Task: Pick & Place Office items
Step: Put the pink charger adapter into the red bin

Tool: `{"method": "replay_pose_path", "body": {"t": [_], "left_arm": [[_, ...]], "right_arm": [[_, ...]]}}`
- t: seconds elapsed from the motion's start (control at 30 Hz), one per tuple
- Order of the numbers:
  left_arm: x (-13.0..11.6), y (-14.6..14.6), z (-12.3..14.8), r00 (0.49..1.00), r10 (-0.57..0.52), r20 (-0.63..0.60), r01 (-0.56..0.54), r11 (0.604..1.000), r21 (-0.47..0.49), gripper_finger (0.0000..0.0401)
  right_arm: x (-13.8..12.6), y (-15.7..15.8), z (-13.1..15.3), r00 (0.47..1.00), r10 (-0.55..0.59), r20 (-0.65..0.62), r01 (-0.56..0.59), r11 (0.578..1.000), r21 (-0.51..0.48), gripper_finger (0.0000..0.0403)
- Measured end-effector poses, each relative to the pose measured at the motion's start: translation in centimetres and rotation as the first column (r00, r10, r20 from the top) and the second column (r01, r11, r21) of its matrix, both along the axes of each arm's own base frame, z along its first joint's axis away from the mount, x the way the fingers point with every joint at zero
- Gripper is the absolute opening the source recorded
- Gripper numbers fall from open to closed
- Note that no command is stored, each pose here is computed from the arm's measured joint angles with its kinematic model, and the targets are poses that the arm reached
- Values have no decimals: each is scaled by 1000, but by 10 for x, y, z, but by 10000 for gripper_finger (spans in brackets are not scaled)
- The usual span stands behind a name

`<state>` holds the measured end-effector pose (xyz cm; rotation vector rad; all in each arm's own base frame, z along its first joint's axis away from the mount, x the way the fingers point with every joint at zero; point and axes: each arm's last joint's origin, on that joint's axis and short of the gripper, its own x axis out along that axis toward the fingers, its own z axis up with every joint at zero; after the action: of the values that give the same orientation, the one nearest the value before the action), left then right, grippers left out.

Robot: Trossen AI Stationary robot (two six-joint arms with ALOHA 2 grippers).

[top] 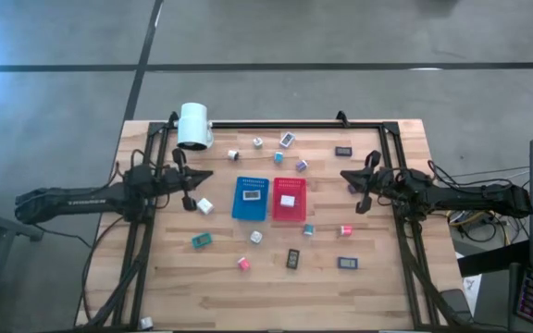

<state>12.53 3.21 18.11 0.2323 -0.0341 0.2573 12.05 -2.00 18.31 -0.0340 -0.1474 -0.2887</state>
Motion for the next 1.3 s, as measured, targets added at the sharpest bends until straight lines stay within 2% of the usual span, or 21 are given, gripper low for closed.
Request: {"method": "replay_pose_path", "body": {"t": [0.1, 0.2, 0.5, 1.17, 1.3], "left_arm": [[-3, 4, -10, 999, 40, -24, -41, 999, -2, 7], [-4, 8, -10, 998, 63, -12, -64, 998, -22, 6], [-4, 4, -9, 994, -109, -1, 109, 994, -26, 4], [-4, 4, -8, 994, -113, 6, 113, 993, -27, 9], [-4, 4, -8, 994, -113, 6, 113, 993, -27, 8]], "right_arm": [[0, 0, 0, 1000, 0, -1, 0, 1000, 0, 8], [0, 0, 0, 1000, 0, 2, 0, 1000, -1, 8], [0, 0, 0, 1000, -2, 0, 2, 1000, -15, 8], [0, 0, 0, 1000, -10, 1, 10, 1000, -13, 8], [0, -1, 1, 999, -11, 30, 9, 997, 78, 8]]}}
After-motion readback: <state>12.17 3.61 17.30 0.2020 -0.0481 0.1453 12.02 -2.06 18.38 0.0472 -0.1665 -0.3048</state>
